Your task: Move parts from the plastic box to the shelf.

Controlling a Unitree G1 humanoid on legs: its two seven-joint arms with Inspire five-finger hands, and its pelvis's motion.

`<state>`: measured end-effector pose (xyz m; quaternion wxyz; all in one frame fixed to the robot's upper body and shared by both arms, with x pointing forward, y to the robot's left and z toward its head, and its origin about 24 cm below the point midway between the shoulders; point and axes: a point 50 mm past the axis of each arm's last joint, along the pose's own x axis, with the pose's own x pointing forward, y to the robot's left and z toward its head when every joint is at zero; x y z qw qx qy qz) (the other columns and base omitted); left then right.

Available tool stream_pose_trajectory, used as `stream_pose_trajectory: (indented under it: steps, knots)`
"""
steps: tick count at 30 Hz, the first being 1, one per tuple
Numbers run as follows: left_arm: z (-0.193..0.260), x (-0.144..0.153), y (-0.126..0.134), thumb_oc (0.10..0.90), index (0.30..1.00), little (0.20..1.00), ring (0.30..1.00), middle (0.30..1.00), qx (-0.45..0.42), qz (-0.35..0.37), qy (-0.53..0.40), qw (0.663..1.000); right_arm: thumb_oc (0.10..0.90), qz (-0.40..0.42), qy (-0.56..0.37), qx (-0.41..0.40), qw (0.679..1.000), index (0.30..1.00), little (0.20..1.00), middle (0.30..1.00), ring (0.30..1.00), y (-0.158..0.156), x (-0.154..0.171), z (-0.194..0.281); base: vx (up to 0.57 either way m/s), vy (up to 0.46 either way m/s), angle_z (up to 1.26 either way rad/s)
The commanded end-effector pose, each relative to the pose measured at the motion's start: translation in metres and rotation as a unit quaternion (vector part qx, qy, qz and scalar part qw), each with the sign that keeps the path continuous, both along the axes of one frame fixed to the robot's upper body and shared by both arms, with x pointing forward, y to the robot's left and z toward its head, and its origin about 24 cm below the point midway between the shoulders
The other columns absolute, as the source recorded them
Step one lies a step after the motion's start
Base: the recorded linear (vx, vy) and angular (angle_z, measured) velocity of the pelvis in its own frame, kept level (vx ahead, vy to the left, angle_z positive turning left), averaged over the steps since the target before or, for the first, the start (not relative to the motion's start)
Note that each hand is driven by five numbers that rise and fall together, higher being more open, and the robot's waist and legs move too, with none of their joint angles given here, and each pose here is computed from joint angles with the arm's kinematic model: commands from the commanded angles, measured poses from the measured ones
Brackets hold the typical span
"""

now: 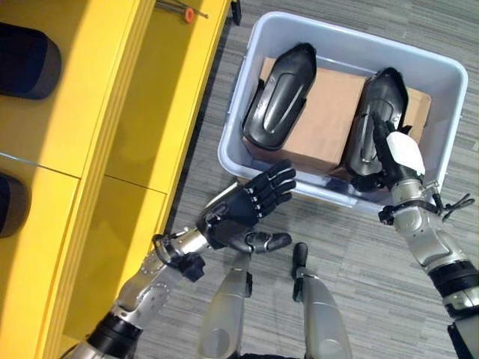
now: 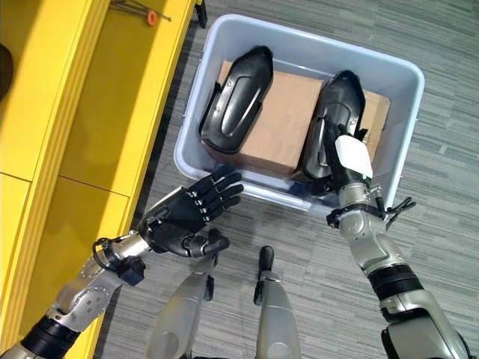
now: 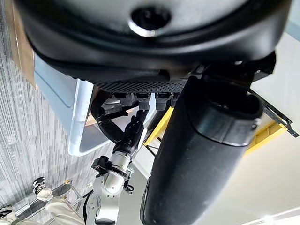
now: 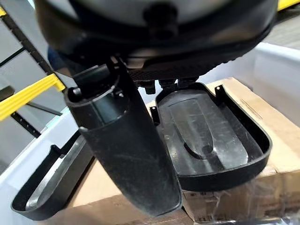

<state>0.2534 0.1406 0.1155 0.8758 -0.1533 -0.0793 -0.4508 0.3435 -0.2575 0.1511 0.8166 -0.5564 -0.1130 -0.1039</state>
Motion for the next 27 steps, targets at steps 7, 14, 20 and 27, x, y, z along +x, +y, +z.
stream_pose_trajectory:
  steps: [7,14,20,27]
  knots:
    - [0.030,-0.014,-0.025,0.900,1.000,1.000,1.000,1.000,-0.091,-0.083,-0.078,0.989,0.900,-0.049,-0.097,-0.080,0.991,1.000,1.000,1.000,1.000,-0.013,0.013,0.062,0.00,0.021,0.01]
    - [0.028,-0.012,-0.027,0.900,1.000,1.000,1.000,1.000,-0.094,-0.083,-0.072,0.989,0.900,-0.089,-0.055,-0.057,0.993,1.000,1.000,1.000,1.000,-0.022,0.022,0.049,0.00,0.000,0.00]
    - [0.028,-0.013,-0.030,0.900,1.000,1.000,1.000,1.000,-0.102,-0.082,-0.071,0.989,0.900,-0.136,-0.032,-0.011,0.990,1.000,1.000,1.000,1.000,-0.030,0.023,0.027,0.00,0.005,0.00]
    - [0.027,-0.012,-0.036,0.900,1.000,1.000,1.000,1.000,-0.105,-0.084,-0.070,0.988,0.900,-0.140,0.003,-0.041,0.989,1.000,1.000,1.000,1.000,-0.026,0.027,0.012,0.00,0.009,-0.02]
